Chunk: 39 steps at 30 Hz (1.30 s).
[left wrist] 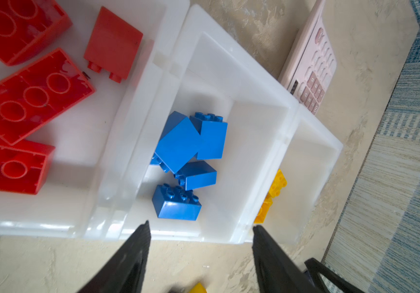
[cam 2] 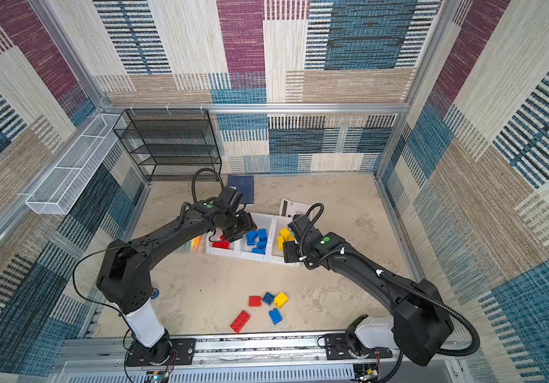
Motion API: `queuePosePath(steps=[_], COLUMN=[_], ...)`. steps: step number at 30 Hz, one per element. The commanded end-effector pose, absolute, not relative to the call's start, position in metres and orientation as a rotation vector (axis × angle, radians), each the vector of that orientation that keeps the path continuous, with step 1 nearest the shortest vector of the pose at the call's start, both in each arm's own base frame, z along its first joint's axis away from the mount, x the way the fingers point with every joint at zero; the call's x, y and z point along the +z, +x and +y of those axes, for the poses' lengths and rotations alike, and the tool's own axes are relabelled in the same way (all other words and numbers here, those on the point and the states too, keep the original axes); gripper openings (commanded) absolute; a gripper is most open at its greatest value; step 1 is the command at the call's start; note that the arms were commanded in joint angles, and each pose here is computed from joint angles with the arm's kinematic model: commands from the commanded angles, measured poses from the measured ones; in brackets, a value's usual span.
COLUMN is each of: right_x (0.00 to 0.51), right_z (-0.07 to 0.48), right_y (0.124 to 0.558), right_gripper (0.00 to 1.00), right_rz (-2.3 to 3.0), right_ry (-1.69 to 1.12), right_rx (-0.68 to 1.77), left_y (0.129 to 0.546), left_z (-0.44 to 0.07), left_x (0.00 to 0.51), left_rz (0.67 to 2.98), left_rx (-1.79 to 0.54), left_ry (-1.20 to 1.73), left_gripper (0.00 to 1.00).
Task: Sort the legos into containers by color
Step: 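Withdraw the left gripper while the right gripper moves over a red brick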
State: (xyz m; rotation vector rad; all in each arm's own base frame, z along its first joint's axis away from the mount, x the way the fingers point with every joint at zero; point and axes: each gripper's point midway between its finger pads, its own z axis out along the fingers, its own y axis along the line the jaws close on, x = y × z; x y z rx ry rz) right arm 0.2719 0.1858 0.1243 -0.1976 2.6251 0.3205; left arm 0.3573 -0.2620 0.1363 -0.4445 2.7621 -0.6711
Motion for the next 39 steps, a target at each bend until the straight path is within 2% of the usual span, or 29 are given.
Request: queuePosePath(steps=[1,10,18,26,39], right_x=[0.128,0.129,0.124,0.119,0.077], right_z=[0.187,0.193,0.205,0.264,0.309], right_y=[0.273,0.265,0.242,0.187,0.146], right_gripper=[0.74,0.71,0.71,0.70,0.71], right_rz=[2.615,2.626,2.640,2.592,2.561], right_ry=[-0.179,-0.169,-0.257,-0.694,-1.080], right_rx=[0.331,0.411,0.433,0.566,0.430], left_y=[0.355,0.325,0.288,0.253,0.231], left_z=[-0.254,-0.213,-0.160,-0.117,-0.099], left_x=[0.143,0.148,0.141,0.126,0.116], left_rz=[2.732,2.662,2.641,2.574,2.541], left_rx=[-0.657,-0.657,-0.553,-0.540,-0.546], left_ry=[-0.415,-0.510,-0.567,-0.758,-0.868], left_gripper=[0.67,0.67,0.67,0.67,0.67])
